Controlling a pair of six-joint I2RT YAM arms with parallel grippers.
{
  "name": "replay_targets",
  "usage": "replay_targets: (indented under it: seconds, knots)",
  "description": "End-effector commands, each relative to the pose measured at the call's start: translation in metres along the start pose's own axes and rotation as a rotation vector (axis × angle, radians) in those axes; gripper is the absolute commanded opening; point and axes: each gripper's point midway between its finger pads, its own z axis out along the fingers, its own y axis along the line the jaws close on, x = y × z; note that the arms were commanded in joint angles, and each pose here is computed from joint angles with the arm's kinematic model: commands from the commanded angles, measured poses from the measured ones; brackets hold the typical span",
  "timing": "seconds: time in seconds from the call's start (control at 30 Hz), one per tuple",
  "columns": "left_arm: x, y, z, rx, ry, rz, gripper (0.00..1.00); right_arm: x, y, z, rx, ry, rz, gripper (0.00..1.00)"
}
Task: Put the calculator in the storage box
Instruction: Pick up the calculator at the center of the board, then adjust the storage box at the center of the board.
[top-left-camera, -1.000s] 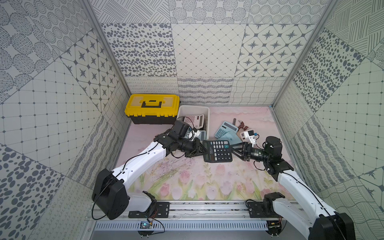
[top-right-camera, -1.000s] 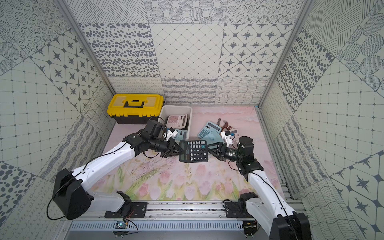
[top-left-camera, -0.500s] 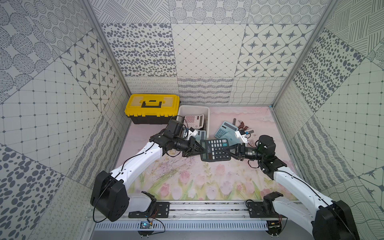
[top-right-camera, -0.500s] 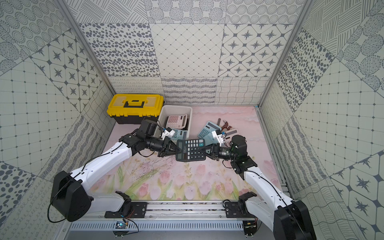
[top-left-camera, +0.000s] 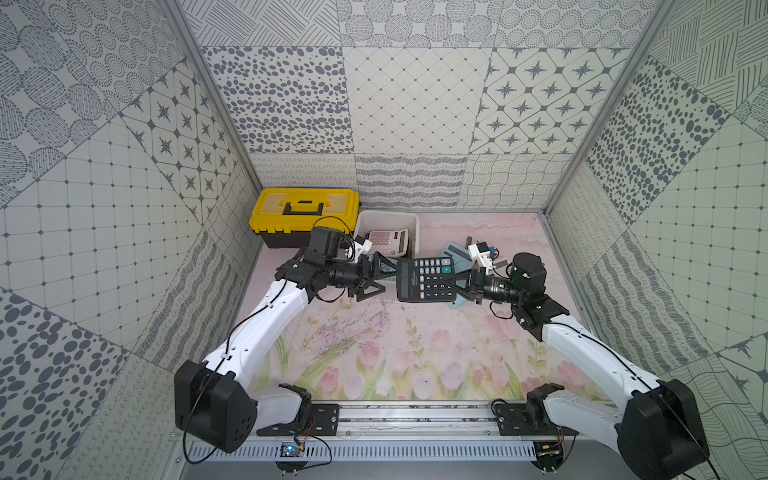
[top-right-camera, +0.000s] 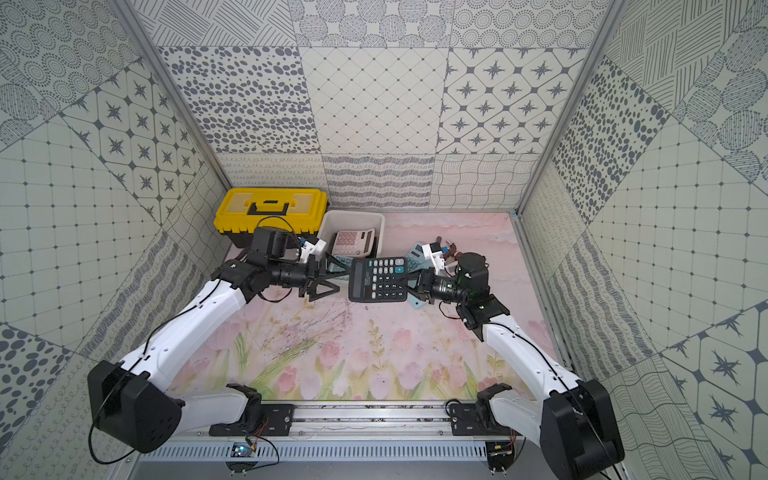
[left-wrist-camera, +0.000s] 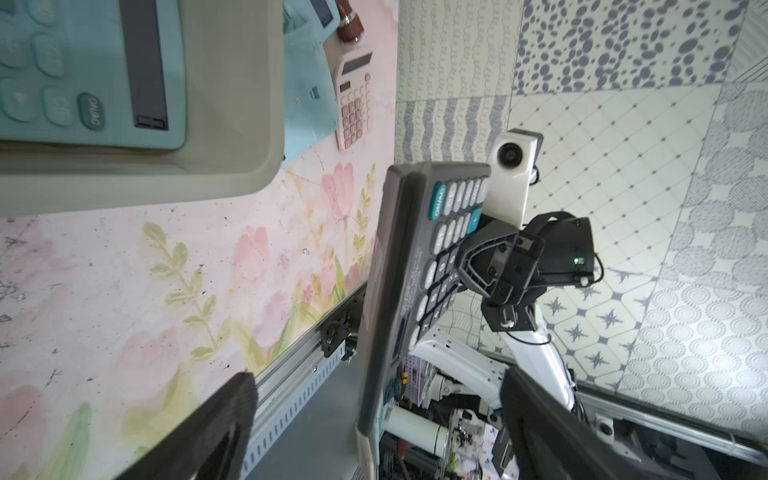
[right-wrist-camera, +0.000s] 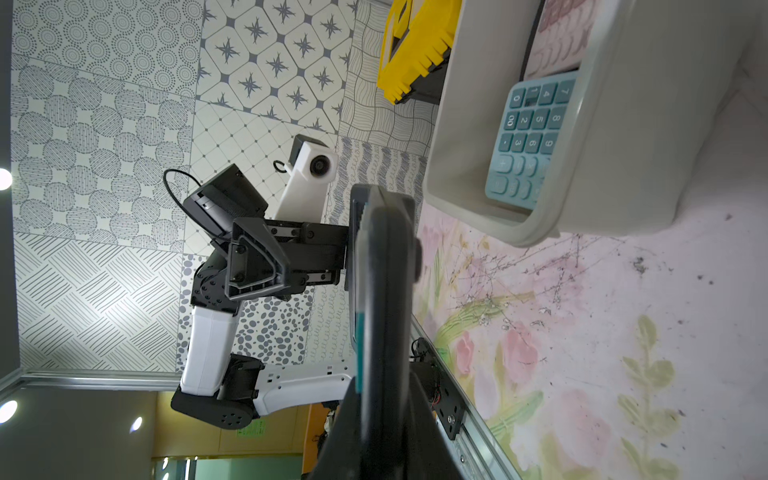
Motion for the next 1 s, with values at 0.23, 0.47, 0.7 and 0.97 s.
replay_targets:
  seconds: [0.23, 0.47, 0.7, 0.97]
  knots:
    - [-0.068, 0.071, -0.062, -0.491, -0.311, 0.046, 1.0, -0.067, 0.008, 0.032, 0.099, -0.104, -0.058, 0.0]
    - [-0.101, 0.103, -0.064, -0.519, -0.343, -0.018, 1.0, -0.097, -0.002, 0.078, 0.194, -0.095, -0.046, 0.0]
    - [-0.122, 0.123, -0.053, -0.518, -0.312, -0.052, 1.0, -0.122, -0.014, 0.118, 0.293, -0.091, -0.068, 0.0]
    - [-0.124, 0.133, -0.025, -0.419, -0.244, -0.121, 1.0, -0.147, -0.032, 0.162, 0.335, -0.076, -0.079, 0.0]
